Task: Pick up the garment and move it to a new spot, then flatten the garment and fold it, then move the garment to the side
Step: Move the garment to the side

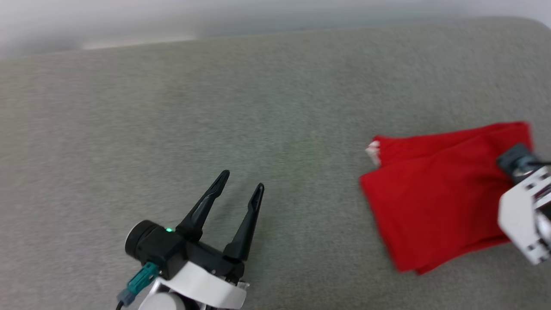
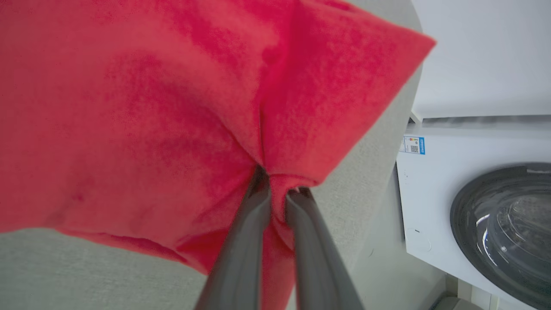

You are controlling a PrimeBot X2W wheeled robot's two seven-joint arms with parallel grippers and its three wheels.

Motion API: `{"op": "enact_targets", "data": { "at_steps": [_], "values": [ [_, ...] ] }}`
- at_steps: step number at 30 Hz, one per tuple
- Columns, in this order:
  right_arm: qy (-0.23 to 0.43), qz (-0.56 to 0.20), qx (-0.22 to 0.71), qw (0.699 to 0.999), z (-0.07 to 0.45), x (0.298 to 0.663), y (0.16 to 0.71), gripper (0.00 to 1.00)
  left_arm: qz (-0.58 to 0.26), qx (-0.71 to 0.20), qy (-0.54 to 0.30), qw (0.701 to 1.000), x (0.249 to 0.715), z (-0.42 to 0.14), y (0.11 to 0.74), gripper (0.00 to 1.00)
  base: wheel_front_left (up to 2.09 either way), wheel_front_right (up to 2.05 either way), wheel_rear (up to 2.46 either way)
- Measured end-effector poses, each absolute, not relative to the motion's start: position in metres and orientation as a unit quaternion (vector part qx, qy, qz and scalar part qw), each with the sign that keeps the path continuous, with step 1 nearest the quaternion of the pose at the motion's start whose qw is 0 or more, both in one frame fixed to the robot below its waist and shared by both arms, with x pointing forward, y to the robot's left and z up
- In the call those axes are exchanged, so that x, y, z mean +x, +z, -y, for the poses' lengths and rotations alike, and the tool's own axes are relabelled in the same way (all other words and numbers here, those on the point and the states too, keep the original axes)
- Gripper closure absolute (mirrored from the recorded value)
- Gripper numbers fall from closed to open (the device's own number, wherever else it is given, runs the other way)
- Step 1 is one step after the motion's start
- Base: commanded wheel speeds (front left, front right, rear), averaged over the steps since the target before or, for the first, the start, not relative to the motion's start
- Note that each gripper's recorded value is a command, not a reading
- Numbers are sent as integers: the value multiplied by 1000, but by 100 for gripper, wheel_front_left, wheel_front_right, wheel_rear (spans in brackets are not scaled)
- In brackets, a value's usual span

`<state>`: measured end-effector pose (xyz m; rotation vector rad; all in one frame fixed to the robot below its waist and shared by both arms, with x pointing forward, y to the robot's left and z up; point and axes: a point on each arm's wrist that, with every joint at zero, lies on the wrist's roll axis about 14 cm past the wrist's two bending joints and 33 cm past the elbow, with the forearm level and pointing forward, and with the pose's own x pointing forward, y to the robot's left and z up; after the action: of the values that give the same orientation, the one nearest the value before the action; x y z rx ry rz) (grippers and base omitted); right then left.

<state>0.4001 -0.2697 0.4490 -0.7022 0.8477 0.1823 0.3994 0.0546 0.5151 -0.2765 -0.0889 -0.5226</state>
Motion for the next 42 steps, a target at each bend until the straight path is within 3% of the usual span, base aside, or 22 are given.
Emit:
{"op": "enact_targets", "data": {
  "at_steps": [8, 16, 23, 29, 30, 31, 32, 38, 42],
  "values": [
    [-24, -428, -389, 816, 384, 401, 454, 100, 28, -153, -338, 928, 423, -2, 495, 0, 0, 0, 0],
    [-94, -470, -401, 781, 460, 392, 432, 100, 10, -166, -390, 906, 439, 30, 466, 0, 0, 0, 0],
    [-138, -488, -412, 757, 504, 390, 423, 100, 5, -177, -399, 900, 451, 36, 447, 0, 0, 0, 0],
    [-158, -479, -393, 769, 511, 396, 414, 100, -4, -175, -398, 901, 454, 33, 437, 0, 0, 0, 0],
    [-161, -475, -391, 772, 512, 397, 414, 97, -4, -173, -397, 902, 454, 32, 437, 0, 0, 0, 0],
    [-163, -472, -390, 774, 512, 399, 414, 64, -4, -171, -395, 902, 455, 31, 437, 0, 0, 0, 0],
    [-165, -469, -388, 776, 511, 400, 414, 0, -3, -171, -393, 903, 456, 30, 438, 0, 0, 0, 0],
    [-177, -428, -381, 800, 505, 413, 434, 0, 19, -143, -388, 910, 457, 24, 454, 0, 0, 0, 0],
    [-188, -355, -353, 845, 491, 434, 467, 0, 28, -138, -365, 920, 454, 14, 468, 0, 0, 0, 0]
  ]
}}
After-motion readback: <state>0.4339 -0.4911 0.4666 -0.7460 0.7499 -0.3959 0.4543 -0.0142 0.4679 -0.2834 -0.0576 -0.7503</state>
